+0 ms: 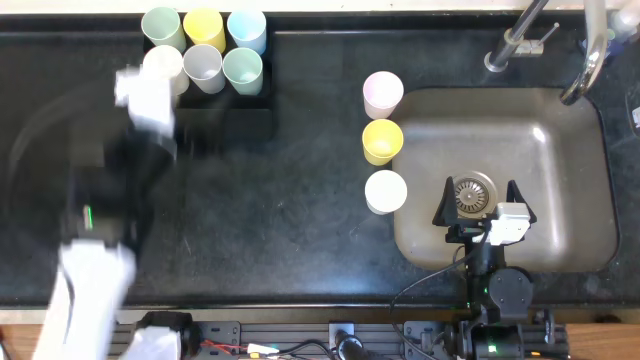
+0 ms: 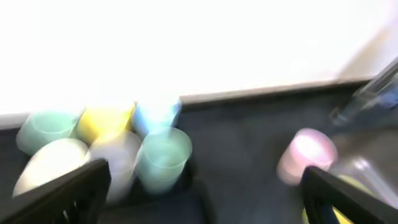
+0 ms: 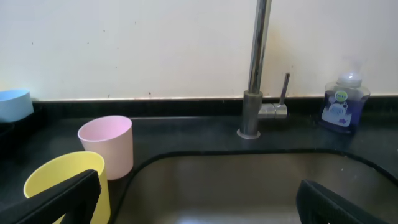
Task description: Store Cups
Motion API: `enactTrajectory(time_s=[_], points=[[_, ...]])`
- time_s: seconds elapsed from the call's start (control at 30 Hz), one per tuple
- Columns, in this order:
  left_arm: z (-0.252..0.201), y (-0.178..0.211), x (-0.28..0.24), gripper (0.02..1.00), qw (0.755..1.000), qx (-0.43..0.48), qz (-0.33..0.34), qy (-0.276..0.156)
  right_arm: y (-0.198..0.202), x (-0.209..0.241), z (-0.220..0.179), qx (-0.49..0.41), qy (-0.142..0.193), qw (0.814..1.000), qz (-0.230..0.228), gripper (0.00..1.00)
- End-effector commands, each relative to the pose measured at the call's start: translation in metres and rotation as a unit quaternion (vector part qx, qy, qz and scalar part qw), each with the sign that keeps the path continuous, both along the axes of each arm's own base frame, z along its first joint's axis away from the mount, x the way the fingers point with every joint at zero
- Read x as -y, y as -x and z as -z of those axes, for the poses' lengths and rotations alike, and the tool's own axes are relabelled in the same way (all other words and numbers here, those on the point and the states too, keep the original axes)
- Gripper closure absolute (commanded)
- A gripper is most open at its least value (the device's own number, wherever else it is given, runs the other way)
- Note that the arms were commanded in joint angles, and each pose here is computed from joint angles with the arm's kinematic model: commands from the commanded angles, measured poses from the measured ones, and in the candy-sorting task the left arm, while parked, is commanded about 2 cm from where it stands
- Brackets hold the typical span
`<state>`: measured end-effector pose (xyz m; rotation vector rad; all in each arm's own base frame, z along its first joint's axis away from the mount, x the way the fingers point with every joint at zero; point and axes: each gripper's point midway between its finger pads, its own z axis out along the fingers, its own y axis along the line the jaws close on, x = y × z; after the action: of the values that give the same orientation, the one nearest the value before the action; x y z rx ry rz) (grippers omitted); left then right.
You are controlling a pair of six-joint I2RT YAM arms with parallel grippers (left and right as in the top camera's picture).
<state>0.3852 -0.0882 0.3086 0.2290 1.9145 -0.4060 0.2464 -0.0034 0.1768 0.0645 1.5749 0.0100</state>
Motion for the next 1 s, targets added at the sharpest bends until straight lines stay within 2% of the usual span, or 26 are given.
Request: enactTrajectory(time_s=[0.03,0.07,0.17,0.3,0.37,0.5,0.8,1.0], points=[[-0.029,-0.076,0.096,0.023,0.994,-0.041,0.101,-0.006,0.000,0.000,0.003,0.000,0.000,1.000,0.001,0.003],[-0.027,-0.093,0.115,0.020,0.993,-0.054,0.102,-0.008,0.000,0.000,0.003,0.000,0.000,1.000,0.001,0.003],[-0.006,-0.141,0.160,0.020,0.990,-0.127,0.049,0.032,0.000,0.000,0.003,0.000,0.000,1.000,0.001,0.005],[0.052,-0.160,0.197,0.020,0.966,-0.248,-0.001,0.076,0.000,0.000,0.003,0.000,0.000,1.000,0.001,0.005],[0.084,-0.158,0.203,0.020,0.947,-0.308,-0.028,0.088,0.000,0.000,0.003,0.000,0.000,1.000,0.001,0.005],[0.122,-0.144,0.214,0.020,0.928,-0.364,-0.038,0.071,0.000,0.000,0.003,0.000,0.000,1.000,0.001,0.005],[0.151,-0.108,0.242,0.018,0.909,-0.414,-0.027,0.035,0.000,0.000,0.003,0.000,0.000,1.000,0.001,0.003],[0.177,-0.083,0.247,0.020,0.886,-0.462,-0.024,0.004,0.000,0.000,0.003,0.000,0.000,1.000,0.001,0.003]])
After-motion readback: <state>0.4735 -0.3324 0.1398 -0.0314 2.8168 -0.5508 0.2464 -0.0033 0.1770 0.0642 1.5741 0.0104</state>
